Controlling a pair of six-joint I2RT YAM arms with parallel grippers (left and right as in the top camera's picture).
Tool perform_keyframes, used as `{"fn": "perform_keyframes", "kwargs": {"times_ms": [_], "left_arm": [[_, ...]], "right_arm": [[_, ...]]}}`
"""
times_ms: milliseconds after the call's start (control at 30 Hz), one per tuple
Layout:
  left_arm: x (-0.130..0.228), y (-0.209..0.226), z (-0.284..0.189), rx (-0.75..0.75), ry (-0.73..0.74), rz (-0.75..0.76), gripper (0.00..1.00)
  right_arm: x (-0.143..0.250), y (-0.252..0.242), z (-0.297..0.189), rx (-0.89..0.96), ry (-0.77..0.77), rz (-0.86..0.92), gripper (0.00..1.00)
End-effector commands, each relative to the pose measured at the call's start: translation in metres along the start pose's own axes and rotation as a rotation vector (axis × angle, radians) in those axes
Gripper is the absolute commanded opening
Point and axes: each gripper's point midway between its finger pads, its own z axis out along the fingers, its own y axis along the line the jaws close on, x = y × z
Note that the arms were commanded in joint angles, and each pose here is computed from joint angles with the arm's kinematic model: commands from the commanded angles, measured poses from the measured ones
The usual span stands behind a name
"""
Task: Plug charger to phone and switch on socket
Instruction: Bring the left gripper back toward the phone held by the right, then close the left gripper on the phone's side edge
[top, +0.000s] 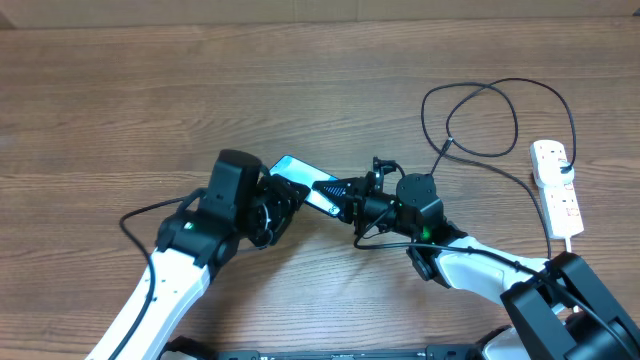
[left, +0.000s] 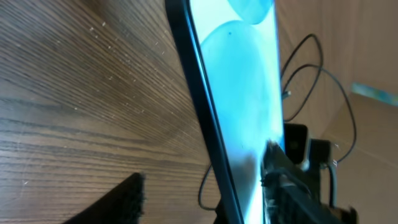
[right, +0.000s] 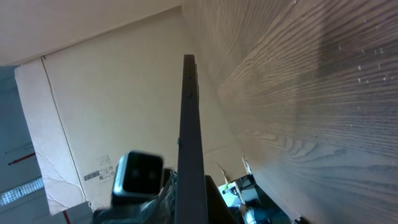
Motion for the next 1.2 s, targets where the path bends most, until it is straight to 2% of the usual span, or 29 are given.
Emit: {"fn": "perform_keyframes", "kwargs": {"times_ms": [0,267,433,600,1033,1167], "left_arm": [[0.005,0.004,0.014,-0.022,0.047,-0.032,0.51],[-0.015,-0.016,0.015,0.059,-0.012,-0.023,0.5],[-0.023,-0.015,0.014,0.055,-0.054,-0.039,0.51],[-0.027,-0.014,0.014,0.053,-0.074,-0.103,0.5],[-0.029,-0.016,0.014,0.065,-0.082,-0.201,0.33],[-0.03,-0.016,0.014,0.067,-0.083,-0.24,0.31]], "right_arm": [[0.005,0.018,0.001,-0.044,0.012,-0.022,0.04],[0.007,0.018,0.001,-0.041,0.022,-0.023,0.04],[0.007,0.018,0.001,-0.041,0.022,-0.022,0.04],[0.009,0.017,0.001,-0.036,0.039,0.058,0.04],[0.02,0.014,0.0,-0.009,0.104,0.259,0.04],[0.021,0.014,0.0,-0.006,0.106,0.308,0.04]]}}
